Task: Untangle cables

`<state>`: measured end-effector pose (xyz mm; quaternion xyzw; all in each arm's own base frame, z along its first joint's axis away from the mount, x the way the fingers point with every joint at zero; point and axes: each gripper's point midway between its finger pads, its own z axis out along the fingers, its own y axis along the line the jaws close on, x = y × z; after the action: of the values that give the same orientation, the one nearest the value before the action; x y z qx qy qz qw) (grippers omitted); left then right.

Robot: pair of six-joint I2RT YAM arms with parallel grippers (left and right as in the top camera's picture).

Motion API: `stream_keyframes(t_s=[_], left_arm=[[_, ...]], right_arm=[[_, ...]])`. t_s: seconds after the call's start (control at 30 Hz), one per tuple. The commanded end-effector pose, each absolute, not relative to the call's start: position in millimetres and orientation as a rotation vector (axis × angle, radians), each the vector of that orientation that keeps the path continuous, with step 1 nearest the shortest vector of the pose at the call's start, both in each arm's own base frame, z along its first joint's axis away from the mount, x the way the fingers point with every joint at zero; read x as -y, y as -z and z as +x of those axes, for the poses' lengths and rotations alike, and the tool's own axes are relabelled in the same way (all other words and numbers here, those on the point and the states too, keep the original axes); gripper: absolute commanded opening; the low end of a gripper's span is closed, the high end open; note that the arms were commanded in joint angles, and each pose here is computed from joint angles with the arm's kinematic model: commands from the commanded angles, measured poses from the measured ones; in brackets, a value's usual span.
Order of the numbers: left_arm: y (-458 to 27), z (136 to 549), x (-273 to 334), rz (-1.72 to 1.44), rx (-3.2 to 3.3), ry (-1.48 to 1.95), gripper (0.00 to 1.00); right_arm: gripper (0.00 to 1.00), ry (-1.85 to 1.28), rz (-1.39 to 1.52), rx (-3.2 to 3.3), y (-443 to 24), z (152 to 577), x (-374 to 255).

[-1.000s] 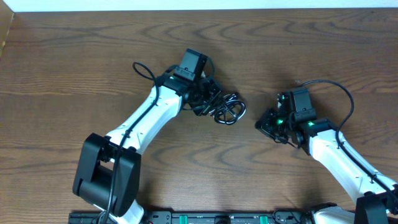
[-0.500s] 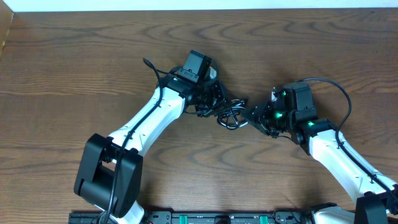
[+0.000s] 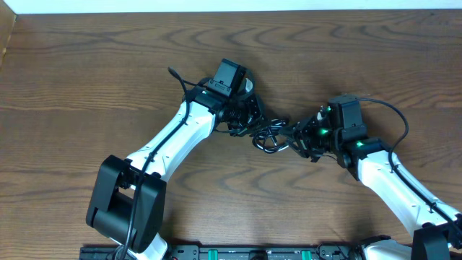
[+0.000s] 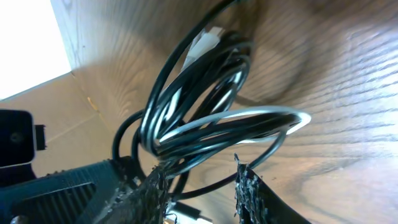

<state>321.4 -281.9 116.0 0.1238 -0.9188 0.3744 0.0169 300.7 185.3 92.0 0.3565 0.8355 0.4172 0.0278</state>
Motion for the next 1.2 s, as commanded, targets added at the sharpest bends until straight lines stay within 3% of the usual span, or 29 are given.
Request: stream_keyframes(t_s=[0.0,0.2,0.27,0.4,1.17], left_arm=[[-129,315,287,0.38,2.832,-1.205,0.07],[-130,304,300,0.327,2.824,-1.203,0.07],[-130,304,301,0.328,2.822,-1.204,0.07],[-130,306,301,0.355,2.816,-1.208,0.07],[-134,336,286,0.493,2.858,-1.258,0.07]], right_arm=[[0.35,-1.327,1.161,-2.57,-96,300,-195],[0.31,-1.331,1.149,-2.534,-100,305,-203],[0.24,-1.32,1.151,-2.529,-99,306,-202],[0.01,-1.289,1.142,-2.521,-98,308,-199],[0.01,-0.866,0.463,-2.712,-63,288,-170]])
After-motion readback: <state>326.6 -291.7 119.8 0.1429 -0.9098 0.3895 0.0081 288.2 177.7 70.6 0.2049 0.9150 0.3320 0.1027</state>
